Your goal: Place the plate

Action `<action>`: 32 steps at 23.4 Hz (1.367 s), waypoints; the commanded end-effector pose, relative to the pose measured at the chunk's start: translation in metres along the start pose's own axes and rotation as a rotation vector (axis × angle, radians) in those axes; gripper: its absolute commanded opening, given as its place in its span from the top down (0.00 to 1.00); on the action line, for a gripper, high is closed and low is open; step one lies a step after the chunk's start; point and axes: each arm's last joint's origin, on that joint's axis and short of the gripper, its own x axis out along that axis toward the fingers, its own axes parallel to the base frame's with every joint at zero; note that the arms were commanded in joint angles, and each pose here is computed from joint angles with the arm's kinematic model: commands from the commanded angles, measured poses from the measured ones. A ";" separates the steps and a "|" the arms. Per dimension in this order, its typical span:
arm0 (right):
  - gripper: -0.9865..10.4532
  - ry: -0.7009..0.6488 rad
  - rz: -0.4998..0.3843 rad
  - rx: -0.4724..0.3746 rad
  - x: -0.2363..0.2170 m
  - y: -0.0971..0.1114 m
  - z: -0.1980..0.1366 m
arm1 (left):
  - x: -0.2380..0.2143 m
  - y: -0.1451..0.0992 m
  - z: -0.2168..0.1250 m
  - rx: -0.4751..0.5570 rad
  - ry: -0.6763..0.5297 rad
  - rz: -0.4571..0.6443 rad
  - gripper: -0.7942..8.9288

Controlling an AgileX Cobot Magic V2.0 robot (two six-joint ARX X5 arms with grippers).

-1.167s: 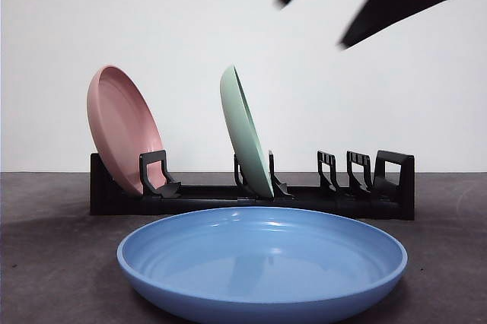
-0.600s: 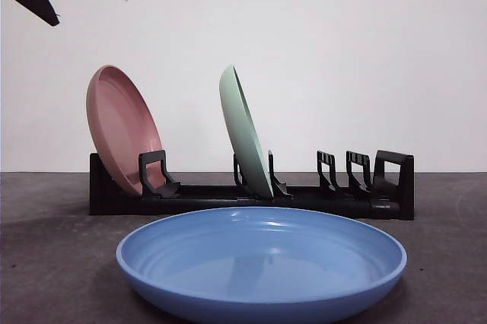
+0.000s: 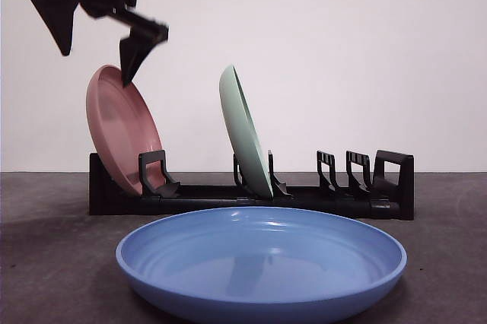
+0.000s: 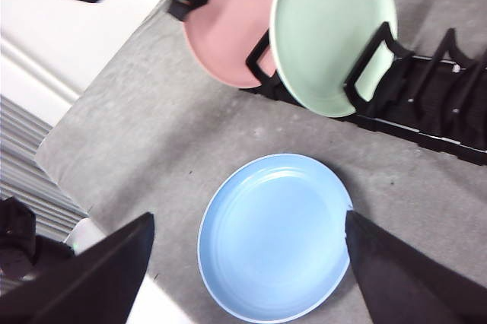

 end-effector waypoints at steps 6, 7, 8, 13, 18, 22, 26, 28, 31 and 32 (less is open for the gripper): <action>0.56 0.003 0.033 -0.034 0.001 0.005 0.003 | 0.016 -0.016 0.010 0.008 -0.020 0.083 0.48; 0.56 0.005 0.035 -0.035 0.001 0.006 0.003 | 0.015 -0.016 0.011 0.006 -0.029 0.095 0.48; 0.56 0.006 0.035 -0.035 0.001 0.006 0.003 | 0.014 -0.017 0.011 0.007 -0.032 0.101 0.48; 0.56 0.006 0.035 -0.036 0.001 0.006 0.003 | 0.009 -0.026 0.012 0.019 -0.052 0.088 0.61; 0.56 0.007 0.038 -0.037 0.002 0.006 0.003 | 0.007 -0.029 0.012 0.025 -0.058 0.083 0.70; 0.56 0.012 0.045 -0.041 0.002 0.007 0.003 | 0.007 -0.028 0.011 0.030 -0.051 0.098 0.70; 0.56 0.014 0.049 -0.044 0.002 0.007 0.003 | 0.007 -0.028 0.011 0.031 -0.050 0.110 0.70; 0.56 0.015 0.050 -0.044 0.002 0.007 0.003 | 0.007 -0.028 0.011 0.032 -0.049 0.110 0.70; 0.56 0.015 0.051 -0.044 0.002 0.007 0.003 | 0.007 -0.028 0.010 0.038 -0.040 0.111 0.75; 0.56 0.015 0.051 -0.044 0.002 0.007 0.003 | 0.007 -0.028 0.009 0.041 -0.035 0.111 0.77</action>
